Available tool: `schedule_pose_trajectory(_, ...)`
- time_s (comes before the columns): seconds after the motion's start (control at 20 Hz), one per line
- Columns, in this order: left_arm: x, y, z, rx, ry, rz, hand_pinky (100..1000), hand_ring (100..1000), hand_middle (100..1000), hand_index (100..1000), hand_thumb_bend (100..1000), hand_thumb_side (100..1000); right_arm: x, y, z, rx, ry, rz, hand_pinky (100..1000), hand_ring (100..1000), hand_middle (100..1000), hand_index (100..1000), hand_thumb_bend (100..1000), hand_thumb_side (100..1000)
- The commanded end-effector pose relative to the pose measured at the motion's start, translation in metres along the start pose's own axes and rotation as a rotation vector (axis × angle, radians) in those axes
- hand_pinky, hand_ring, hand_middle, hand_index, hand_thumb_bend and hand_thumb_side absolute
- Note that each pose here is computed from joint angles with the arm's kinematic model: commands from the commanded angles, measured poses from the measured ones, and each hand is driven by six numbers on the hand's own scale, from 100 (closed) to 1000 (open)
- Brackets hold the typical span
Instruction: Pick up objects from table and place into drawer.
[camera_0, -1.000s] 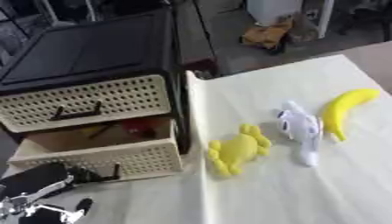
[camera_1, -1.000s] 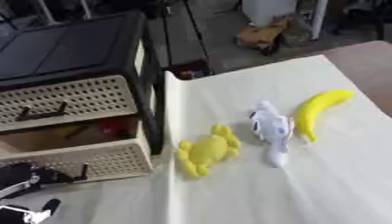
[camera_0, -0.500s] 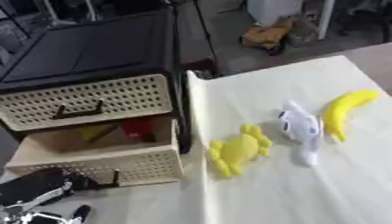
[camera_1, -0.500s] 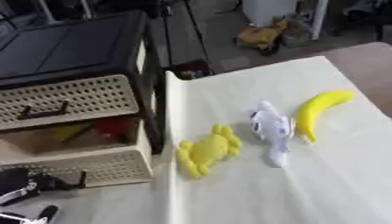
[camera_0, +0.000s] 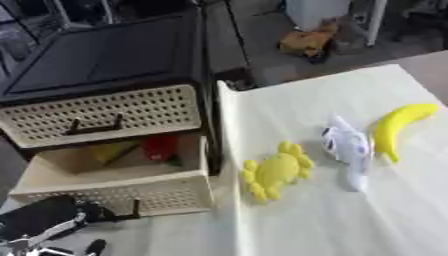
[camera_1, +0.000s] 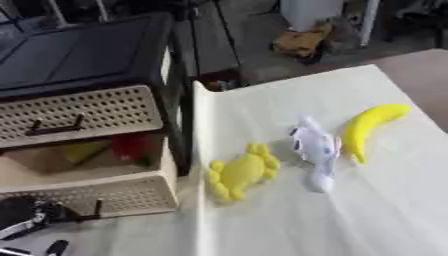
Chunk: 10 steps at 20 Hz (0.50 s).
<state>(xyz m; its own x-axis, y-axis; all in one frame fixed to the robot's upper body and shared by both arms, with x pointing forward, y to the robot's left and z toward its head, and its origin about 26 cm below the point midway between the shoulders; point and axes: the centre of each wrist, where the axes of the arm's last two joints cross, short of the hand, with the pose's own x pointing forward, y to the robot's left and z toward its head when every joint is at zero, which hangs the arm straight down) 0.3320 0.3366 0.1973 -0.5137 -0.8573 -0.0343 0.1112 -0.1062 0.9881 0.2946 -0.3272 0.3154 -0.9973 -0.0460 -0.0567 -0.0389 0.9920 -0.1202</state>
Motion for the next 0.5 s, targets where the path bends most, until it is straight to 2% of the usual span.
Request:
schedule_pose_trajectory(0.05, 0.004, 0.005, 0.004, -0.025, -0.013, -0.042, 100, 100, 100, 819, 100, 316, 0.005, -0.002, -0.008, 0.011, -0.026, 0.012, 748, 870, 777, 915, 100, 1000)
schedule_pose_trajectory(0.5, 0.015, 0.005, 0.007, -0.029, -0.039, -0.042, 100, 100, 100, 820, 100, 319, 0.005, -0.002, -0.006, 0.004, -0.022, 0.014, 748, 870, 777, 915, 100, 1000)
